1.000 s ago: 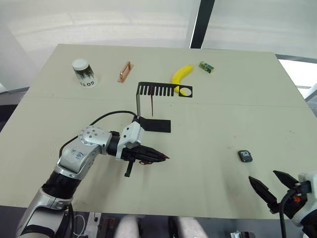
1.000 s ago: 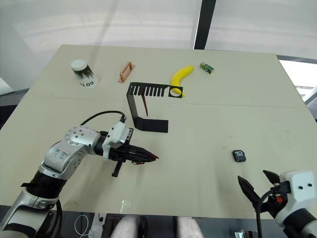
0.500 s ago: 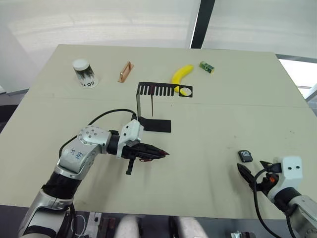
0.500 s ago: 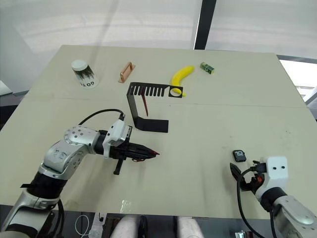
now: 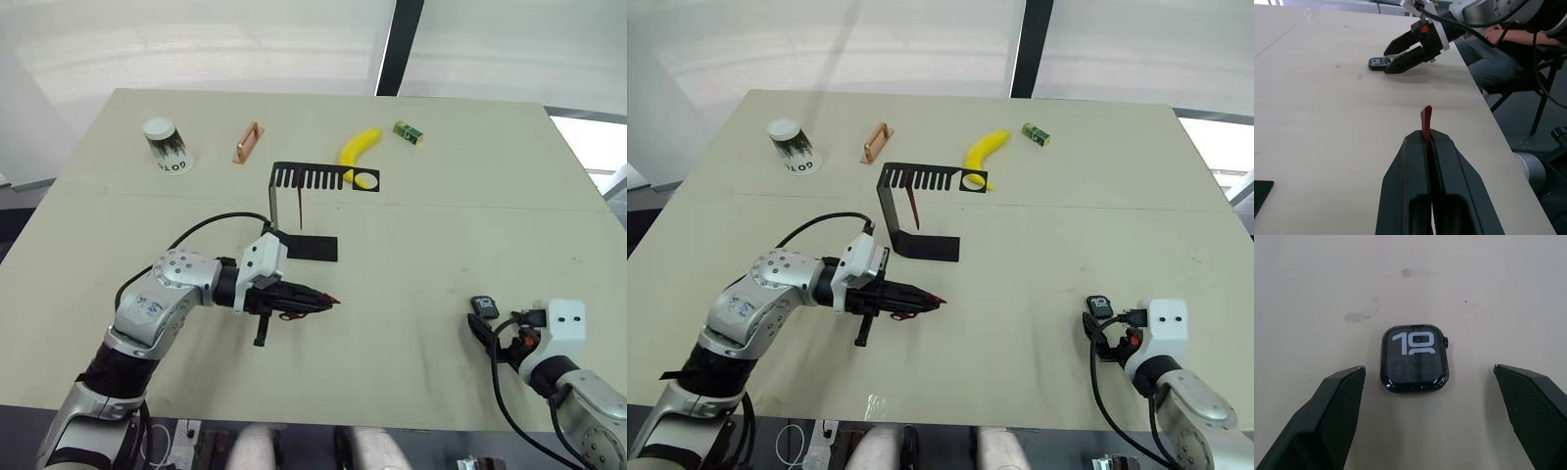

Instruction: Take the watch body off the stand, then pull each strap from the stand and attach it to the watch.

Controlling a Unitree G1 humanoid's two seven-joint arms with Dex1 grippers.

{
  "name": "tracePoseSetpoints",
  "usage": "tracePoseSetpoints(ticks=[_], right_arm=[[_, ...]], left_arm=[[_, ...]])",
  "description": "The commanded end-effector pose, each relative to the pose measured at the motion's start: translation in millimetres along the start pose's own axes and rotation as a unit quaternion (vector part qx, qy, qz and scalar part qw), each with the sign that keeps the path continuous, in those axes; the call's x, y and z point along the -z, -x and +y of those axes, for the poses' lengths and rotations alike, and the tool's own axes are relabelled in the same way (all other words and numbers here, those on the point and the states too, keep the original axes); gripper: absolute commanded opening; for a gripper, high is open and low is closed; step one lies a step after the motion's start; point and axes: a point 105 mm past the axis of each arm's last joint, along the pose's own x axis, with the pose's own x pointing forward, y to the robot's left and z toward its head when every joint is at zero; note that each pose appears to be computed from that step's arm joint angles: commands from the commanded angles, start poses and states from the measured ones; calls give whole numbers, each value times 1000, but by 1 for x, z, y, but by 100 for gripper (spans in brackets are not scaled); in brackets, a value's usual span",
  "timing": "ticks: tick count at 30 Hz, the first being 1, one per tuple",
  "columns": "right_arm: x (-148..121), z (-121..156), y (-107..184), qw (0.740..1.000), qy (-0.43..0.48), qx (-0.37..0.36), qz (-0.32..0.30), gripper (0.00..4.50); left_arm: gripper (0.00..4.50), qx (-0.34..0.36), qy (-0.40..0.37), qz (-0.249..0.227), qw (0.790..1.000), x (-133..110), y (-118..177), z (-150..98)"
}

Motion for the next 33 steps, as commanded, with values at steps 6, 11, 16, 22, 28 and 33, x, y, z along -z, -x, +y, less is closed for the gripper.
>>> tracePoseSetpoints(ticks=[6, 11, 16, 22, 28, 33], right_arm=[[-1, -1, -5, 999, 26, 18, 9, 421], [1, 8, -7, 999, 43, 2, 14, 265], [4, 9, -6, 1000, 25, 2, 13, 265], [6, 8, -5, 1000, 17, 11, 14, 265], [9, 7, -4, 1000, 14, 20, 18, 265], [9, 6, -4, 1000, 13, 23, 16, 151]], left_arm=[[0, 0, -11, -26, 1000, -17, -2, -2], [0, 1, -6, -32, 999, -17, -2, -3], [0, 2, -1, -32, 999, -13, -2, -5], [0, 5, -2, -34, 999, -14, -2, -6], [0, 3, -5, -32, 999, -12, 0, -5], [0, 5, -4, -35, 999, -12, 2, -6]])
